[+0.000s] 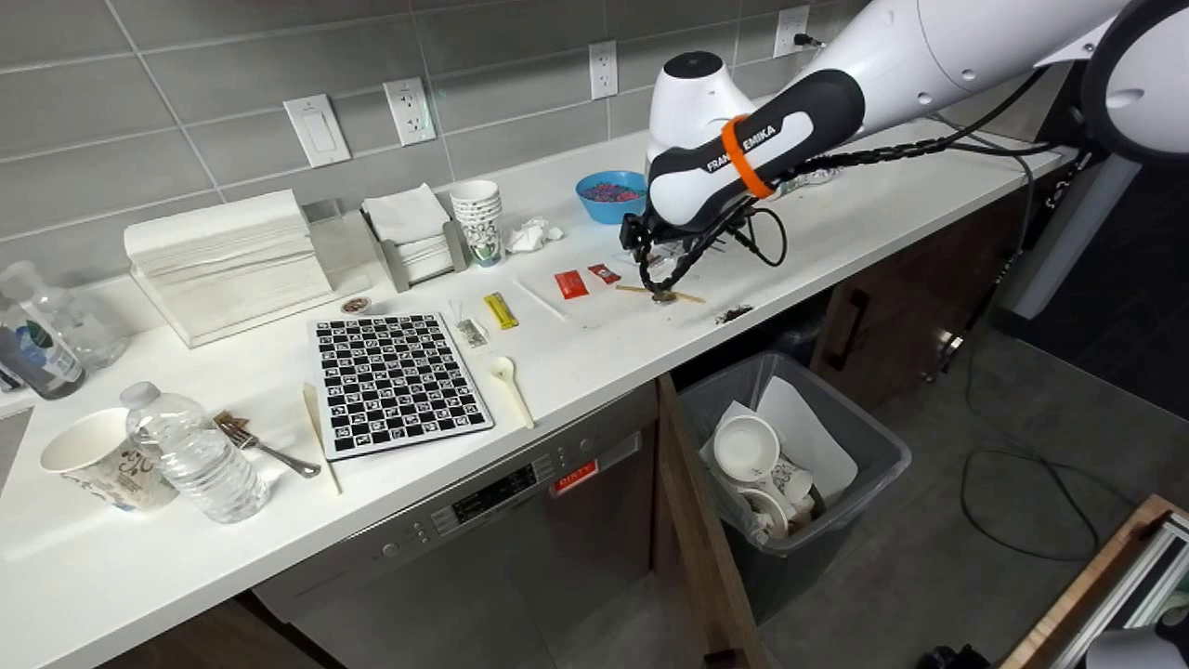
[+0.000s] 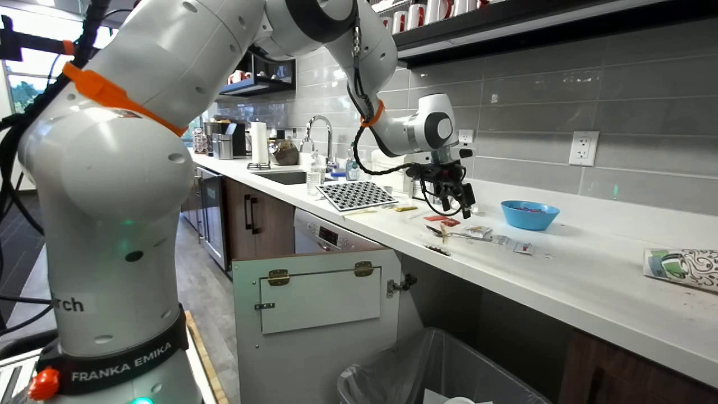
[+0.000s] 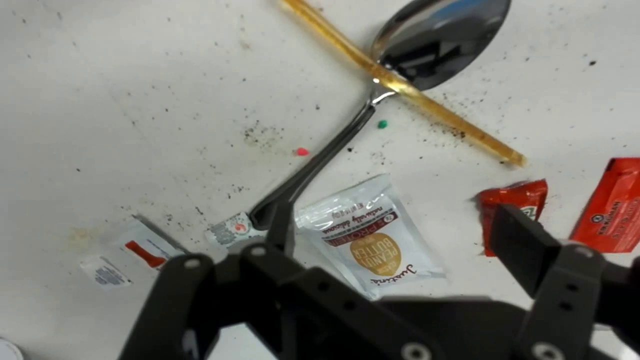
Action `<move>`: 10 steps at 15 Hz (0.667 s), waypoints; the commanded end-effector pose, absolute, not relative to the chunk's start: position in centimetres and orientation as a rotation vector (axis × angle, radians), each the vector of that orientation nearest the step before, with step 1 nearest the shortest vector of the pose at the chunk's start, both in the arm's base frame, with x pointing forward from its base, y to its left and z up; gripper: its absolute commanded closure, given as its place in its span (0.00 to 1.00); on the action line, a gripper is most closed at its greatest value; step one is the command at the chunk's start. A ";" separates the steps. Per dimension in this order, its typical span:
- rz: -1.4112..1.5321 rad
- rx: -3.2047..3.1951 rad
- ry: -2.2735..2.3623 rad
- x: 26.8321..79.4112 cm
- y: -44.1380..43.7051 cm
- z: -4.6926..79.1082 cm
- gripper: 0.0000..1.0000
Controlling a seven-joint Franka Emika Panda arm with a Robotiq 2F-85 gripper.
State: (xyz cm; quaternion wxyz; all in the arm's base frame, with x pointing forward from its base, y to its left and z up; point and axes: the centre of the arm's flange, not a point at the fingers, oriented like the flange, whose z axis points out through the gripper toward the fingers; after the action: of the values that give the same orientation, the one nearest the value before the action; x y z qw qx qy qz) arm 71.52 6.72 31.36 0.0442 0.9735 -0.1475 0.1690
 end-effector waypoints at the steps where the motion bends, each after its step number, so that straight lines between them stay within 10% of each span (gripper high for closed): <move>1: 0.502 2.971 -0.512 71.5 6.6 31.4 0.00; 10: 0.447 2.904 -0.873 72.2 4.5 30.8 0.00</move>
State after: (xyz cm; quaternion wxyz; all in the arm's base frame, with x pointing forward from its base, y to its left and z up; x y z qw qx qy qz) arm 71.64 5.20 31.30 0.0394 0.9570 -0.2407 0.1572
